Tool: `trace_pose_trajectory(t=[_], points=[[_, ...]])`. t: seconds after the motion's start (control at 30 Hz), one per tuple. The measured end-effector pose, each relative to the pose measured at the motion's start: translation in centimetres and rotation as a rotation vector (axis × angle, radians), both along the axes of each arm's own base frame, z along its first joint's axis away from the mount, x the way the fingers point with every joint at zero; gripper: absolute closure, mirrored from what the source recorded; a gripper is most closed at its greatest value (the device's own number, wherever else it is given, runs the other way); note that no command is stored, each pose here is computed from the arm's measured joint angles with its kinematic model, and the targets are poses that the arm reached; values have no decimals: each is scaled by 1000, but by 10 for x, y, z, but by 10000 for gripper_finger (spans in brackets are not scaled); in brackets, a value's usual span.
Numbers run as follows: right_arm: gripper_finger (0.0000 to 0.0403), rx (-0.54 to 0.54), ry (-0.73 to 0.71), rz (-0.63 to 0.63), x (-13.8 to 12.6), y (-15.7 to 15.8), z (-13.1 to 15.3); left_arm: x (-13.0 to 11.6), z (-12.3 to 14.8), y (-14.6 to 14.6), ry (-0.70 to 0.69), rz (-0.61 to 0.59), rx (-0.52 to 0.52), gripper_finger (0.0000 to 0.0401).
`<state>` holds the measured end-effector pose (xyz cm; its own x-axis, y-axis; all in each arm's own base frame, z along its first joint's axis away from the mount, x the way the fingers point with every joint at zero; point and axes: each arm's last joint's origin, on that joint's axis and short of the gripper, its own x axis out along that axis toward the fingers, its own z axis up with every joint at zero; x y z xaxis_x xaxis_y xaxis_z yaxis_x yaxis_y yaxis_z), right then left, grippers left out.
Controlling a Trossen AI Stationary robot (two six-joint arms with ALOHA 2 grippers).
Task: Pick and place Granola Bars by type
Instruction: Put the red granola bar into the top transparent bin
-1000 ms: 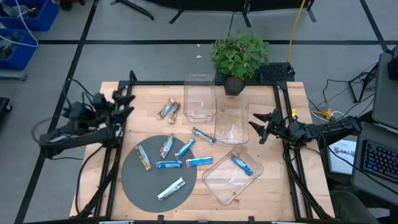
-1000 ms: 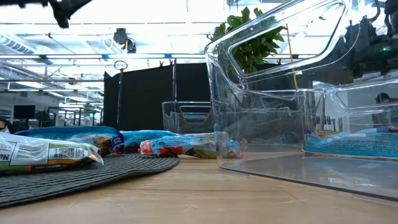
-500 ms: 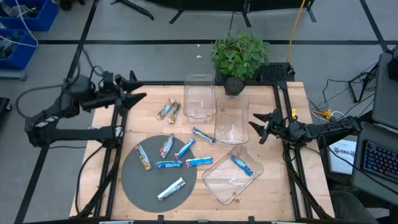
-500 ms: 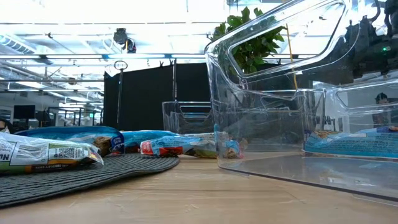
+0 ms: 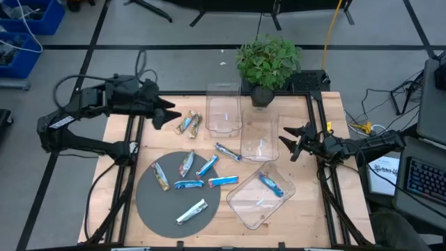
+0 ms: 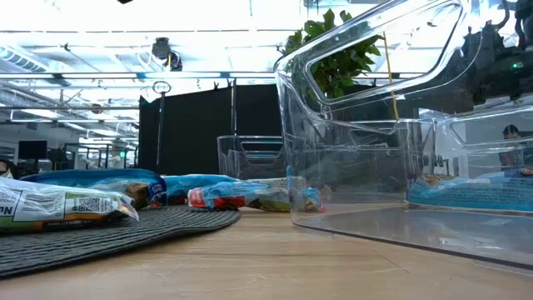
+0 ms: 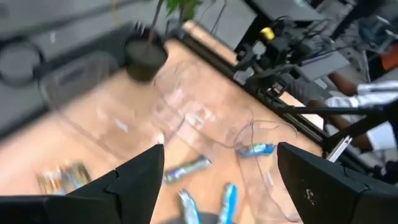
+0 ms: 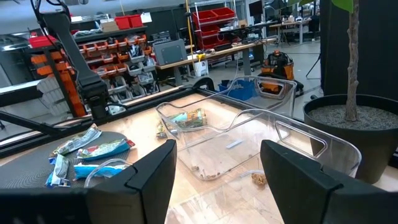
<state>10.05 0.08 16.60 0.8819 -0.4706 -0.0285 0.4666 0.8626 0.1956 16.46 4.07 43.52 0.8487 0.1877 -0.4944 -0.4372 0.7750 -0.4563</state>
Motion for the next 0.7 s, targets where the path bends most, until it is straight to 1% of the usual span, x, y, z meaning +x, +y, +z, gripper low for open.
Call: trace_pose_trajectory(t=[0.13, 0.2, 0.3, 0.47, 0.53, 0.63, 0.7], points=[[179, 0, 0, 0, 0, 0, 0, 7, -14, -1, 101, 77, -172, 91], [179, 0, 0, 0, 0, 0, 0, 11, -20, -4, 154, 100, -234, 91], [179, 0, 0, 0, 0, 0, 0, 24, -29, -11, 219, 85, -276, 91], [179, 0, 0, 0, 0, 0, 0, 47, -42, -26, 308, 31, -296, 91], [179, 0, 0, 0, 0, 0, 0, 57, -49, -31, 336, 54, -319, 91], [179, 0, 0, 0, 0, 0, 0, 70, -58, -39, 372, 120, -417, 91], [179, 0, 0, 0, 0, 0, 0, 78, -65, -44, 406, 125, -466, 91]])
